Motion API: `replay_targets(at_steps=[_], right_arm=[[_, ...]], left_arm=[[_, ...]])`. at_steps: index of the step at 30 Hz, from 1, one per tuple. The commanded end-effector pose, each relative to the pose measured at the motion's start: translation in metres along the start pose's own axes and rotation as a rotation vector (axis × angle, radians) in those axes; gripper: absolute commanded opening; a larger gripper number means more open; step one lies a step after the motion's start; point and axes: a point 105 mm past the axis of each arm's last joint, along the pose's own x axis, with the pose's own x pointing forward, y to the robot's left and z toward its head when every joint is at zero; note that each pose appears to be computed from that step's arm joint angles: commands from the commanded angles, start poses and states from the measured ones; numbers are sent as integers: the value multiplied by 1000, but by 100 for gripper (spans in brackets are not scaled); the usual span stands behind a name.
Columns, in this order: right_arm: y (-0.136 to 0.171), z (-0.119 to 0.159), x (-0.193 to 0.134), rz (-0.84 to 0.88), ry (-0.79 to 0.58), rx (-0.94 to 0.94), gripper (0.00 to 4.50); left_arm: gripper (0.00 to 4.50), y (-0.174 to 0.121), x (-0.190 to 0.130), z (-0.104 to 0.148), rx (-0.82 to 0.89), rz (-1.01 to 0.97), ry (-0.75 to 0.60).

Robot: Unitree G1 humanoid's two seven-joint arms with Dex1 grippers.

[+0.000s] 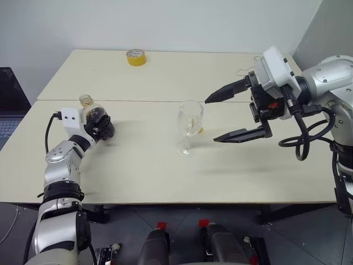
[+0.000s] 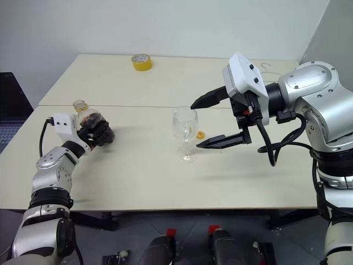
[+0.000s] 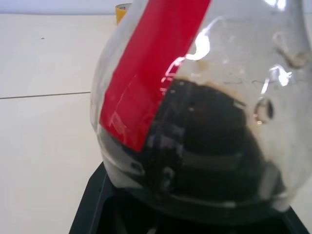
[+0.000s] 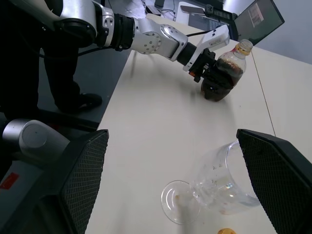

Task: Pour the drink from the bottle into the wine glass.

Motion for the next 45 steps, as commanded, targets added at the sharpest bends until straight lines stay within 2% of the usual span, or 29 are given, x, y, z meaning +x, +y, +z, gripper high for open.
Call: replay_targets(at_steps=[1, 6, 11, 14, 24, 31, 45], right_arm=[[-1, 11, -3, -14, 6, -56, 450], [-3, 7, -7, -40, 14, -42, 450], [-11, 4, -22, -130, -32, 33, 450], [-14, 4, -35, -213, -72, 78, 450], [-1, -9, -42, -319, -108, 188, 450], [8, -16, -38, -363, -115, 238, 450], [20, -19, -26, -389, -133, 282, 450]], left_arm=[[177, 0, 0, 16, 44, -13, -45], [177, -8, -3, 31, 93, -54, -74], [177, -25, -3, 68, 233, -101, -110], [177, -46, 2, 89, 350, -166, -138], [177, -119, 32, 125, 547, -355, -218], [177, -147, 49, 137, 680, -424, -249], [177, -184, 58, 132, 821, -566, -279]])
